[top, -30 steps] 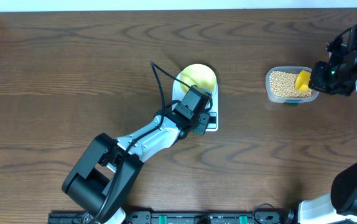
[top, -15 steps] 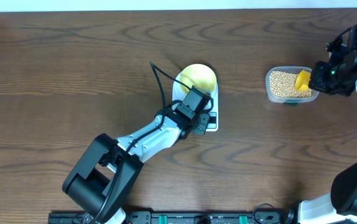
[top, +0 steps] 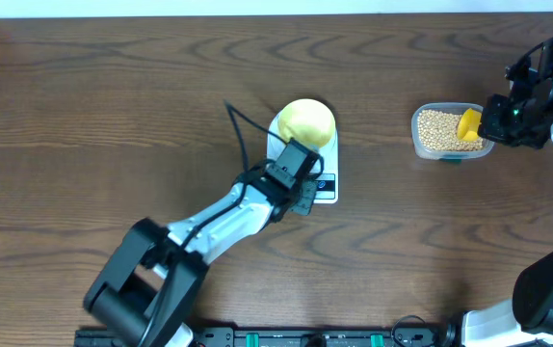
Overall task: Scoop item into bowl and weigh 50g on scale
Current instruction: 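Lift the left gripper away from the scale toward the left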
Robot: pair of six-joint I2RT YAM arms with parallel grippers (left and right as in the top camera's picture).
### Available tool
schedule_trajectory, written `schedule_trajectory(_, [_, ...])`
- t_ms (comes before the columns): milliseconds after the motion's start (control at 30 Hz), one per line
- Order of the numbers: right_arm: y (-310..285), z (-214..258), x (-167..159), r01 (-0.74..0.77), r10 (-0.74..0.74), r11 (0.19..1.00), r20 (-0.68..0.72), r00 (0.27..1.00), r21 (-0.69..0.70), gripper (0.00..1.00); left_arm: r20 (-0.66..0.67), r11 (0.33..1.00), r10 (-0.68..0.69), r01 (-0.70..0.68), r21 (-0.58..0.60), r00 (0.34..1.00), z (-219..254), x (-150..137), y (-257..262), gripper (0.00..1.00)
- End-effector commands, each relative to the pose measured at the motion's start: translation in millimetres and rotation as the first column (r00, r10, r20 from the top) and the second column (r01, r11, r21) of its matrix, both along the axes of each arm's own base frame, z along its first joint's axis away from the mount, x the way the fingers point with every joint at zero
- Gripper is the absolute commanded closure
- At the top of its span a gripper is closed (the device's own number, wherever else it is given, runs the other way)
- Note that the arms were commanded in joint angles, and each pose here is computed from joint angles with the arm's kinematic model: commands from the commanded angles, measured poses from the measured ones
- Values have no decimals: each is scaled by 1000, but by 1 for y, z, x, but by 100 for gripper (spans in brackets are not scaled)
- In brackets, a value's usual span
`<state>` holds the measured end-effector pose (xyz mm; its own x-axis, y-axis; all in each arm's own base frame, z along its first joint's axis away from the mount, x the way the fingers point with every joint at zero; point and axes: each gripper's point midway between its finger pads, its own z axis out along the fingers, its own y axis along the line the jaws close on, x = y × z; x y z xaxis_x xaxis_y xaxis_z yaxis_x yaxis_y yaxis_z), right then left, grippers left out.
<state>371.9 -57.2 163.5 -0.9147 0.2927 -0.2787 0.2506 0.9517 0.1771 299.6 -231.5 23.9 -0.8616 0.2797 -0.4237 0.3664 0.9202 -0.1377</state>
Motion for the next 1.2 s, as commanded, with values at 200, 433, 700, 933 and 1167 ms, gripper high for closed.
schedule_trajectory(200, [1, 2, 0, -14, 14, 1000, 6, 1000, 2, 99, 244, 922, -72, 158, -353, 967, 154, -18, -27, 64])
schedule_trajectory(433, [6, 2, -5, -22, 22, 999, -11, 1000, 30, 99, 450, 879, 38, 185, -440, 892, 250, -41, 14, 27])
schedule_trajectory(700, [6, 1, -8, -21, 22, 999, -22, 1000, 32, 99, 534, 919, 344, -159, -362, 772, 269, -38, 125, 1])
schedule_trajectory(933, [3, 3, 0, -10, 10, 1000, 9, 1000, 20, 99, 535, 916, 387, -246, -316, 751, 260, -26, 139, 1])
schedule_trajectory(1167, [4, 3, 0, -9, 9, 1000, 7, 1000, 22, 99, 502, 924, 373, -263, -278, 780, 244, -22, 137, 0])
